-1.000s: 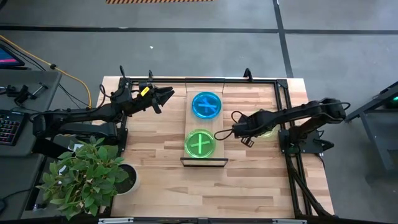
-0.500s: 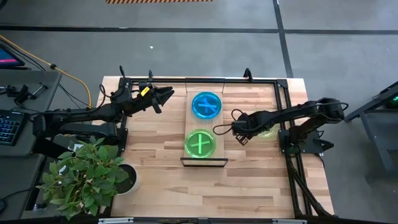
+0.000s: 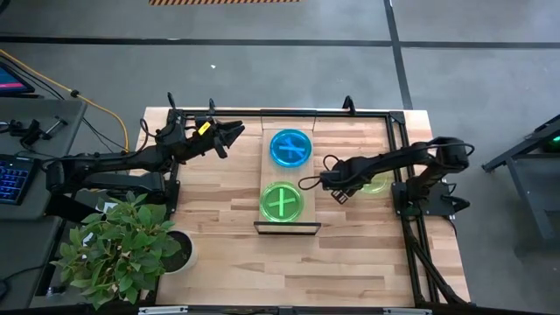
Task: Place and stack plates onto a shelf
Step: Stack the green plate on top of the green plate on the shelf
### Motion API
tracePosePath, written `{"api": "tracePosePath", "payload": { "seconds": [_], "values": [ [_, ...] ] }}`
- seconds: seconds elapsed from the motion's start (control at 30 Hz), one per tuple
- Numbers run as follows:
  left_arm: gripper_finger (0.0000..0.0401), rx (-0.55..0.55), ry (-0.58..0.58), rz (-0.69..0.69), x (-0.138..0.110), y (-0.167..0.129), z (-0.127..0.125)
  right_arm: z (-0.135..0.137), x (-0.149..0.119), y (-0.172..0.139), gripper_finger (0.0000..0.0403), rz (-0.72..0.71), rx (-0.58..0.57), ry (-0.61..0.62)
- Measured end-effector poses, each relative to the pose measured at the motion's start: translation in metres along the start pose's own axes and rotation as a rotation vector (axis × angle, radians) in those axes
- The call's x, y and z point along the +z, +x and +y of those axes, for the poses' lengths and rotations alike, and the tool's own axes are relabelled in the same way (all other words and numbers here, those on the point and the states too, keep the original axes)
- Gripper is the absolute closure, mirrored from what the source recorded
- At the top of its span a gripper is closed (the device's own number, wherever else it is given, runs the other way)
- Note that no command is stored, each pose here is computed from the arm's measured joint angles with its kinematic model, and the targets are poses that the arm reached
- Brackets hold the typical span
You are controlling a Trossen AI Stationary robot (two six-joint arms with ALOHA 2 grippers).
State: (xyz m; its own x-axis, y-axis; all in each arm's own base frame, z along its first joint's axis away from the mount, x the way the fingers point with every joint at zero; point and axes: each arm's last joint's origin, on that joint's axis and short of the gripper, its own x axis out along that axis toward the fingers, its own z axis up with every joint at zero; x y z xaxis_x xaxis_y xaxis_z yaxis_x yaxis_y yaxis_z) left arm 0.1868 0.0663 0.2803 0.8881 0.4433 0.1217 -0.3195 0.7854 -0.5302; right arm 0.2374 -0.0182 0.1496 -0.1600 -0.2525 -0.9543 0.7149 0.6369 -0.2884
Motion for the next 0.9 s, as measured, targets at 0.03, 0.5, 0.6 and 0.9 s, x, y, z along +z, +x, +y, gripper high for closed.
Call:
{"api": "tracePosePath", "payload": {
  "seconds": [0.03,0.5,0.6,0.9],
  "values": [
    [0.0245,0.0,0.0,-0.001,0.0,0.0,0.0,0.001,0.0,0.002,0.0248,0.004,-0.014,-0.004],
    [0.0245,0.003,0.0,-0.002,0.0,0.0,0.0,0.008,0.0,0.028,0.0318,0.103,-0.162,-0.114],
    [0.0245,0.003,0.0,-0.002,0.0,0.0,0.0,0.007,0.0,0.029,0.0337,0.106,-0.178,-0.131],
    [0.0245,0.004,0.016,-0.001,0.0,0.0,0.0,0.002,-0.004,0.031,0.0398,0.148,-0.227,-0.205]
  ]
}}
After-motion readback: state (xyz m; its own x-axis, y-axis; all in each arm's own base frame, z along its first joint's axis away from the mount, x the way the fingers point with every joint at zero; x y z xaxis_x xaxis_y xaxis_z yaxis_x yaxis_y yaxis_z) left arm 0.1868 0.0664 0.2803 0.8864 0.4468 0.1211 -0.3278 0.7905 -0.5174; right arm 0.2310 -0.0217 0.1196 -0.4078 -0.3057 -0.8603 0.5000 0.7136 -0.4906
